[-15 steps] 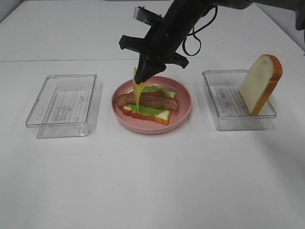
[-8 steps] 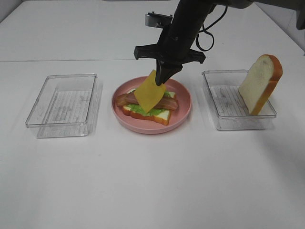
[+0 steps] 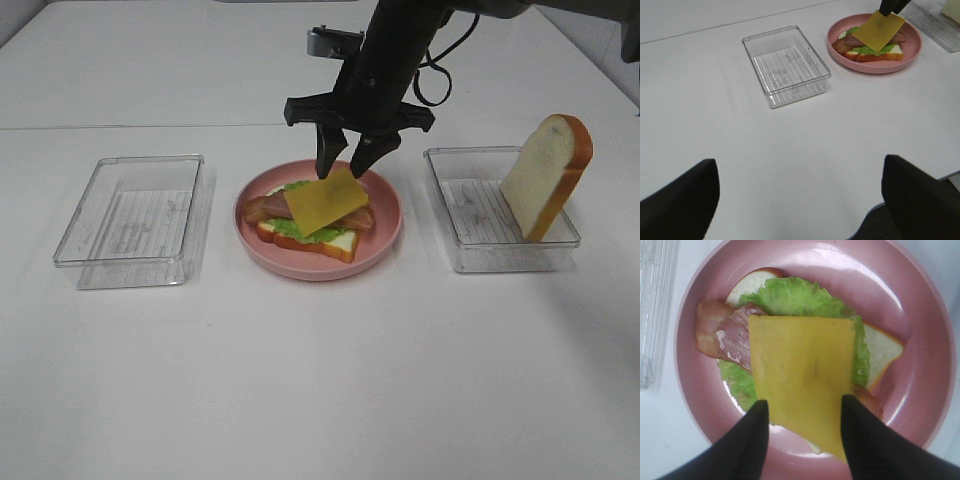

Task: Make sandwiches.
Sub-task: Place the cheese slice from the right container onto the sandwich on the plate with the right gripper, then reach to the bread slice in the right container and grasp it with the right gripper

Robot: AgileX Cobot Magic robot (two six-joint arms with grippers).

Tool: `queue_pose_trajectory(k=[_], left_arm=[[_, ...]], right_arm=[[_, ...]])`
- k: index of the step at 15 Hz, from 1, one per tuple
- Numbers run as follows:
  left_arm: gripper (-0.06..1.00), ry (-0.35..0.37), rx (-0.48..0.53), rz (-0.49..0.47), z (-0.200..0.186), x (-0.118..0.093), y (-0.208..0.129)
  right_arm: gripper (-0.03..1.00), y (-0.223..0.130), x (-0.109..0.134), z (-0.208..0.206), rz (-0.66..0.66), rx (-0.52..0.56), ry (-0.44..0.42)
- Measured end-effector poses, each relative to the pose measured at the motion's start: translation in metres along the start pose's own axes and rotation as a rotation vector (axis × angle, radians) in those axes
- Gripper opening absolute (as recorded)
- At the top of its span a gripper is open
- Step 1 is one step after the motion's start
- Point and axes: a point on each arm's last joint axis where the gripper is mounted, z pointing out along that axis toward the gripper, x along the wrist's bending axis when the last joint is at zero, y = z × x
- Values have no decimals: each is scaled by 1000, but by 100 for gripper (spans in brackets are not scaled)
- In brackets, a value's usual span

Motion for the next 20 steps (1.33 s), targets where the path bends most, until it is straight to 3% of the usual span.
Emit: queue_pose_trajectory(k=[1,3,7,9,15,17,20], left_arm=[[83,0,0,0,0,0,0],[83,0,0,0,0,0,0],[83,0,0,0,0,0,0],[83,0,0,0,0,0,0],[83,0,0,0,0,0,0],[83,0,0,0,0,0,0],[83,0,0,0,0,0,0]], right_arm=[[60,0,0,0,0,0,0],[70,0,0,0,0,0,-1],[73,1,-2,-21,-41,-24,-61],[74,2,-13,-56,-51,-56,-124],[74,-1,-93,-161,93,-201,-261],[74,-5,-134,-177,174,-221,-310],[74,-11,-164,-186,242,-227,-333]])
